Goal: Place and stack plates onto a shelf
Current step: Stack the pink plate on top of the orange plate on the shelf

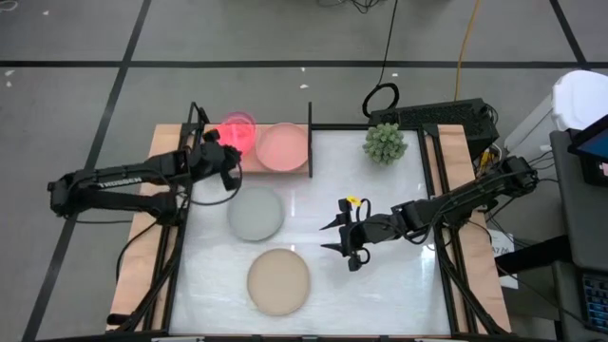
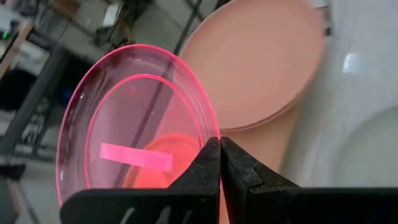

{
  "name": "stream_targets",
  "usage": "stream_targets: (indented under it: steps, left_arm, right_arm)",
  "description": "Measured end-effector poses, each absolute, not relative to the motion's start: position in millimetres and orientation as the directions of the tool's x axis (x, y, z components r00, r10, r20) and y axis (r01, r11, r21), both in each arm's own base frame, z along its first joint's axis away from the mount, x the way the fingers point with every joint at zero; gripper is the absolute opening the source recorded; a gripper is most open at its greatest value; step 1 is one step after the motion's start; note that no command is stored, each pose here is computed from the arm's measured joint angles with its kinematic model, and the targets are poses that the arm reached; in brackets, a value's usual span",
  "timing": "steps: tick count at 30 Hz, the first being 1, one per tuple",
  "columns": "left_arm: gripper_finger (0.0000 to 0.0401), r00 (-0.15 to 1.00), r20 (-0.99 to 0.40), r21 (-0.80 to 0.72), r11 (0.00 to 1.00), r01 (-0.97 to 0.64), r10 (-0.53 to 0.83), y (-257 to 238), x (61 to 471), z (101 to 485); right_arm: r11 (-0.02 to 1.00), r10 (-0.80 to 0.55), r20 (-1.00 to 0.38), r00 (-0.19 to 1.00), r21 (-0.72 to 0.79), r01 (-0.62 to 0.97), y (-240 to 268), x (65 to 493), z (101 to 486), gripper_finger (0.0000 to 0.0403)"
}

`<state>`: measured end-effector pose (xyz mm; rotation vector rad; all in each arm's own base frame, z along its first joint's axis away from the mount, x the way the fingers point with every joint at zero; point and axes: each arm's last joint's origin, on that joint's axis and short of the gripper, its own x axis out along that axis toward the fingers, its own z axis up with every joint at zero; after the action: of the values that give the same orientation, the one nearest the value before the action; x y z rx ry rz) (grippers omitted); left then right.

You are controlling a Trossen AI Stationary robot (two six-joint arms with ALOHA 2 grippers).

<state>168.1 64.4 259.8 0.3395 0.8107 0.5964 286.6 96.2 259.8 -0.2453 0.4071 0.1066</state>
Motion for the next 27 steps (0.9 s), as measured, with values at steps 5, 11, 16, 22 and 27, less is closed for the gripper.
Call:
stream_targets:
  steps: [5, 11, 16, 22, 27]
  left_arm:
    - [0.0001, 0.528, -0.604, 0.446, 0.802, -0.398, 0.597, 79, 164, 258]
    - [0.0001, 0.425, -0.656, 0.441, 0.773, -0.455, 0.624, 103, 166, 244]
    - [0.0001, 0.367, -0.69, 0.428, 0.76, -0.489, 0.624, 118, 175, 230]
    - [0.0001, 0.313, -0.726, 0.43, 0.759, -0.489, 0.613, 129, 180, 216]
    - [0.0001, 0.289, -0.745, 0.419, 0.759, -0.498, 0.601, 134, 181, 209]
  right_arm:
    - [0.965, 0.054, -0.398, 0.916, -0.213, -0.15, 96, 287, 260, 0.0184]
    - [0.965, 0.054, -0.399, 0.915, -0.213, -0.15, 96, 287, 260, 0.0184]
    - [0.965, 0.054, -0.399, 0.915, -0.213, -0.15, 96, 287, 260, 0.0185]
    - [0.965, 0.054, -0.4, 0.915, -0.214, -0.15, 96, 287, 260, 0.0185]
    - [0.965, 0.054, -0.4, 0.915, -0.214, -0.151, 96, 287, 260, 0.0185]
